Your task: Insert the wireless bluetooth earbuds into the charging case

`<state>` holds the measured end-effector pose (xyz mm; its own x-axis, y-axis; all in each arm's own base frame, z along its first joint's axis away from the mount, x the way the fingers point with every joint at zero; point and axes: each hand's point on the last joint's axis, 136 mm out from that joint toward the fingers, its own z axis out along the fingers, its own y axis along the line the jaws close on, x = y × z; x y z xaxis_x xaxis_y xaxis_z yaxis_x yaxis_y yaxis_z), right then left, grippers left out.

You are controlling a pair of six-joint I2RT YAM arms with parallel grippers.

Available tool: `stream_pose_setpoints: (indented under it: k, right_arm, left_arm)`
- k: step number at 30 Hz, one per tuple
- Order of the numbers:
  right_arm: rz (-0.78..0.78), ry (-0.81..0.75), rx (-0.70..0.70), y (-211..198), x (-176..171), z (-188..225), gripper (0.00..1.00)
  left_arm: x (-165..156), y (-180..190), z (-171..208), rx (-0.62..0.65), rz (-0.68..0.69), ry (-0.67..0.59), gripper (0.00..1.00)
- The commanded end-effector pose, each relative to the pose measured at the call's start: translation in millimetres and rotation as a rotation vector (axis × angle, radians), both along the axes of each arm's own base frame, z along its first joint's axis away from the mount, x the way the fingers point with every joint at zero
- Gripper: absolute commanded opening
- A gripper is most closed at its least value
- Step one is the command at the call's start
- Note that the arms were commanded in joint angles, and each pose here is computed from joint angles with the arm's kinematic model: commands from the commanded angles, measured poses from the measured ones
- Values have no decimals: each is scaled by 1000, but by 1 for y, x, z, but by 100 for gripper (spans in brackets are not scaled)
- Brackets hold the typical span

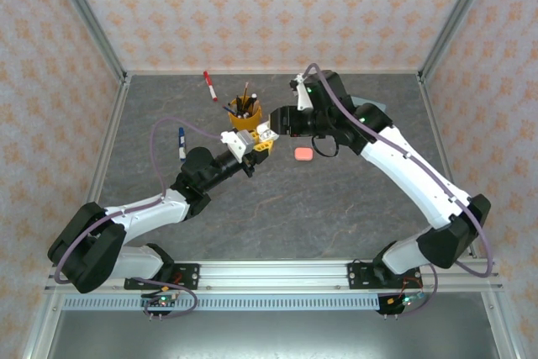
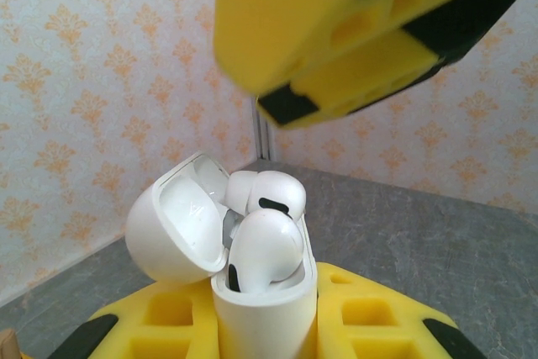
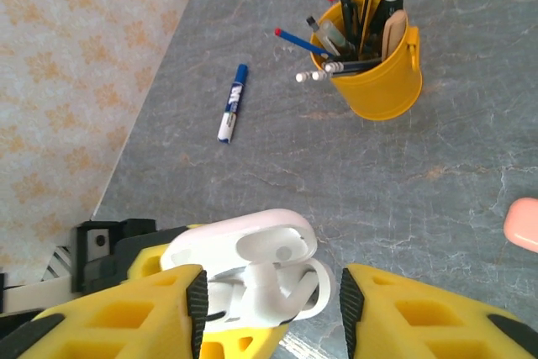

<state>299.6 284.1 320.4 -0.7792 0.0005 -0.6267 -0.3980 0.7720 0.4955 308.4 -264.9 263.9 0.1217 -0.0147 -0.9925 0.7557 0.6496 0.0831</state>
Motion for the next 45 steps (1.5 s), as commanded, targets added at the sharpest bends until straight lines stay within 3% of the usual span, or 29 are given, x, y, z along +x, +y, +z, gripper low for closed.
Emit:
stream_pose_setpoints:
  k: [1,6,9,35,45]
  right_arm:
    - [-28,-42,29,-4,4,17,42]
    - [-3,1,31,7,8,7,20]
    - [7,16,32,12,10,2,15]
    - [69,77,-67,6,1,-26,15]
    - [-7,22,17,-13,9,0,22]
  left_arm:
    - [-6,-2,28,-48,-24,-78,0]
    - [-6,-2,28,-50,-25,-77,0]
    - [-6,-2,28,-51,-25,-75,0]
    - [-5,-2,29,-50,-19,-77,0]
    - [-6,-1,29,-49,-20,-77,0]
